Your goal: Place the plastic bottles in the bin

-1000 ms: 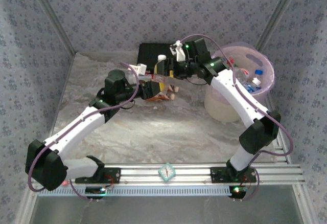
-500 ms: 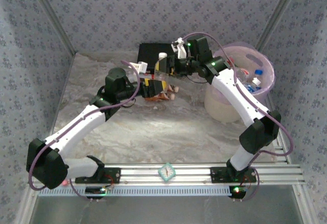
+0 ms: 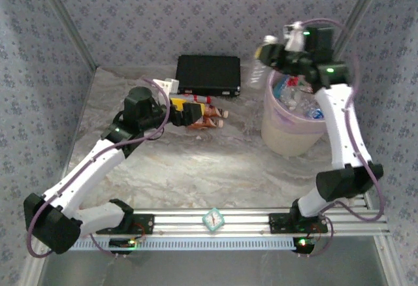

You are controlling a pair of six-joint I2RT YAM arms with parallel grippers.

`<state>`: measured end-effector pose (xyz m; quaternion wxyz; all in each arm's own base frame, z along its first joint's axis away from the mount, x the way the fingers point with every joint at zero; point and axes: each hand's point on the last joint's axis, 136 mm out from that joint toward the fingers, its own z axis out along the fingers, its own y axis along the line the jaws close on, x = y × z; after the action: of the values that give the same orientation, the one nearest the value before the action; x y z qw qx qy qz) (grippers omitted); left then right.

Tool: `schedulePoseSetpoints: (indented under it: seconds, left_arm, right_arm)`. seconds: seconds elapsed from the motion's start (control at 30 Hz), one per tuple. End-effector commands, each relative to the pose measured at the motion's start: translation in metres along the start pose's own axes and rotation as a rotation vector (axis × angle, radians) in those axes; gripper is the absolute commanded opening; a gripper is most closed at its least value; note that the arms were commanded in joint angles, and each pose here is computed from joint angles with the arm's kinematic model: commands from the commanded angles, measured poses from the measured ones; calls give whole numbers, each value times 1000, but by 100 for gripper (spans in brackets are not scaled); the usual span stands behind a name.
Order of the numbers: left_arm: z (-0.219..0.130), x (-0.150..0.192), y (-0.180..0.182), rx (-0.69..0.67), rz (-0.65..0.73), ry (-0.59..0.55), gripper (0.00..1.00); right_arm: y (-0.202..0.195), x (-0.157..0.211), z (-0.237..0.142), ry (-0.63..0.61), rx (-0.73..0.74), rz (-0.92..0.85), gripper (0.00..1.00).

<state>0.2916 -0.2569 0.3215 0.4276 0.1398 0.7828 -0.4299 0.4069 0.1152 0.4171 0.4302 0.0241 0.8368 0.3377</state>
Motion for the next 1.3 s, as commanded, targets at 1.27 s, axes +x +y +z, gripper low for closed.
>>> schedulePoseSetpoints:
  seconds: [1.27]
  left_arm:
    - [45, 53, 119, -443, 2, 337, 100]
  right_arm:
    - [-152, 43, -55, 362, 814, -418, 82]
